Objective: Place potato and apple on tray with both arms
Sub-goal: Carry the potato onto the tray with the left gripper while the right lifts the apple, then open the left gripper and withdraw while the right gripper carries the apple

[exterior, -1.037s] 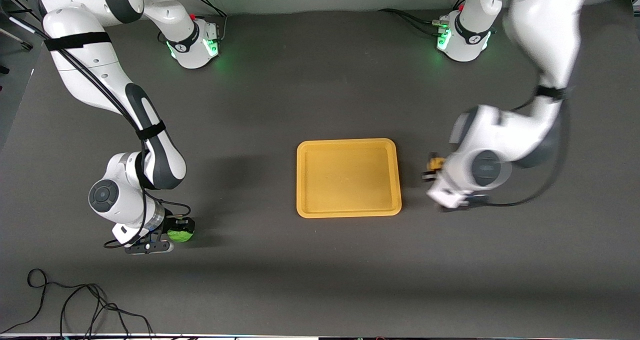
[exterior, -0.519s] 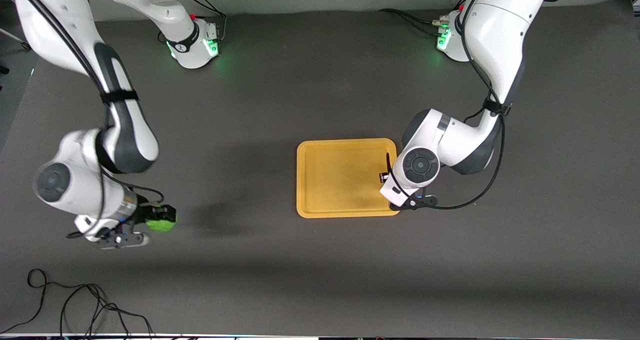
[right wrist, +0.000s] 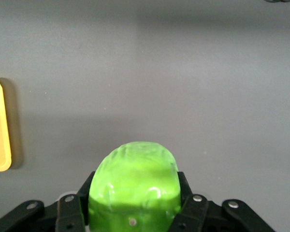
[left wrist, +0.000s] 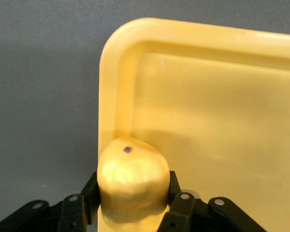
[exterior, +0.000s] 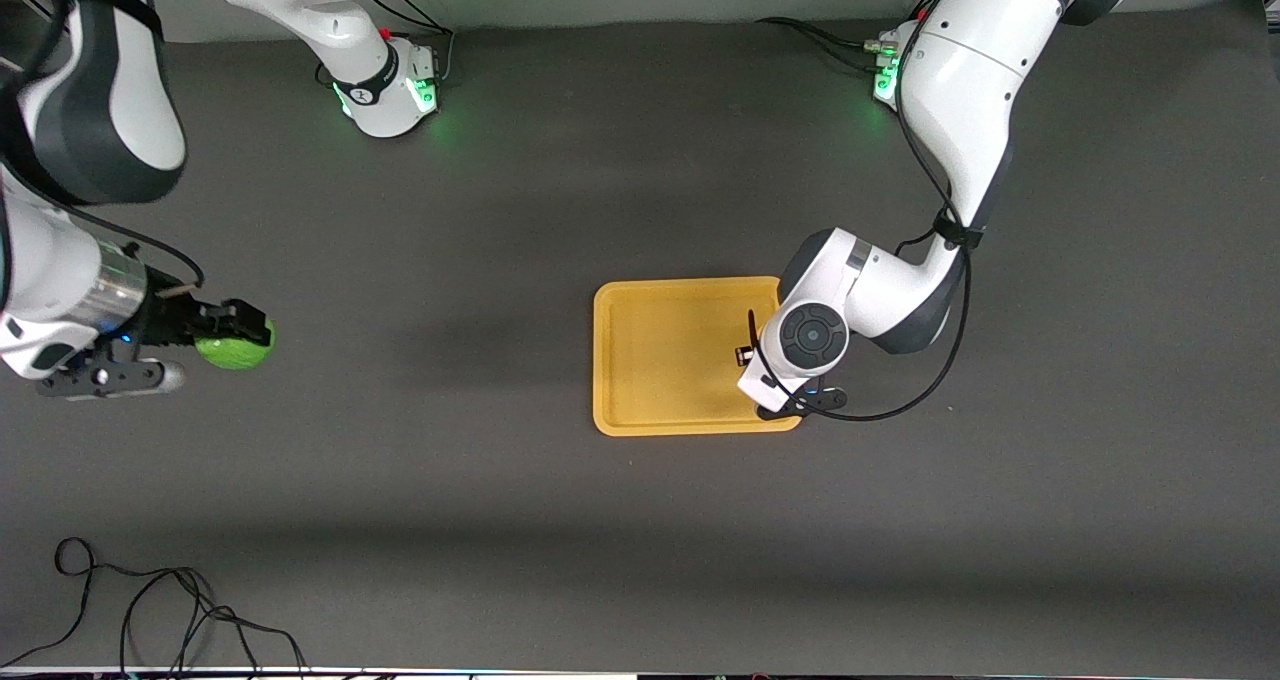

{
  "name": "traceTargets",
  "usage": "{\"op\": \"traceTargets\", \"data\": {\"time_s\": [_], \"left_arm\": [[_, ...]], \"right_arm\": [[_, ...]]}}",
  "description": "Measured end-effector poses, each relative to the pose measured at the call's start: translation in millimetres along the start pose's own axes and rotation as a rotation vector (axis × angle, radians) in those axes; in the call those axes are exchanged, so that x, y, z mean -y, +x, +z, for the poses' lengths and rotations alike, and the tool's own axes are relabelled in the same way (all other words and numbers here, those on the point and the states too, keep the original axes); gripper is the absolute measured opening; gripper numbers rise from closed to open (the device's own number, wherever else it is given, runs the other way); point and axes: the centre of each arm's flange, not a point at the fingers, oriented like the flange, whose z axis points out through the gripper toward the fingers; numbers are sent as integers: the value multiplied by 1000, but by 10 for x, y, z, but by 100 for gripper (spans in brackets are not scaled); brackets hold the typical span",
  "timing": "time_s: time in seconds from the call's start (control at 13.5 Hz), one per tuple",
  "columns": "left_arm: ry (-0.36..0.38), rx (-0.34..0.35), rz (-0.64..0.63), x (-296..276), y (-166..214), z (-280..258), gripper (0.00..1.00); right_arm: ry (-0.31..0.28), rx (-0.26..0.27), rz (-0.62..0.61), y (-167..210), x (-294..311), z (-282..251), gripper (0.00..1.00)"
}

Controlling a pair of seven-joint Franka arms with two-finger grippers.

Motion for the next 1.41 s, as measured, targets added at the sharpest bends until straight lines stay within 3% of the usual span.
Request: {"op": "traceTargets", "data": {"time_s": [0.44,0.59,0.74,0.96,1.19,1.41], "left_arm": [[-1,0,-2,-27,-9,16,59],[-3,-3,-2,-30,-5,9,72],[-6,-7,-2,-35,2,-9,96],[-14,-18,-6,-36,27,-98,100],[-20,-50,-51,273,167,-764,100],[-31,-88,-54,1334,441,-1960,100]], "right_arm": [[4,18,-5,-213,29,0,67],[6,16,-9,-258,57,-25,67],[9,14,-7,-268,110,-23,67],[9,2,-7,-262,404,4,67],[8,-14,-12,-248,702,54,67],[7,-26,7,-215,940,161,67]]}}
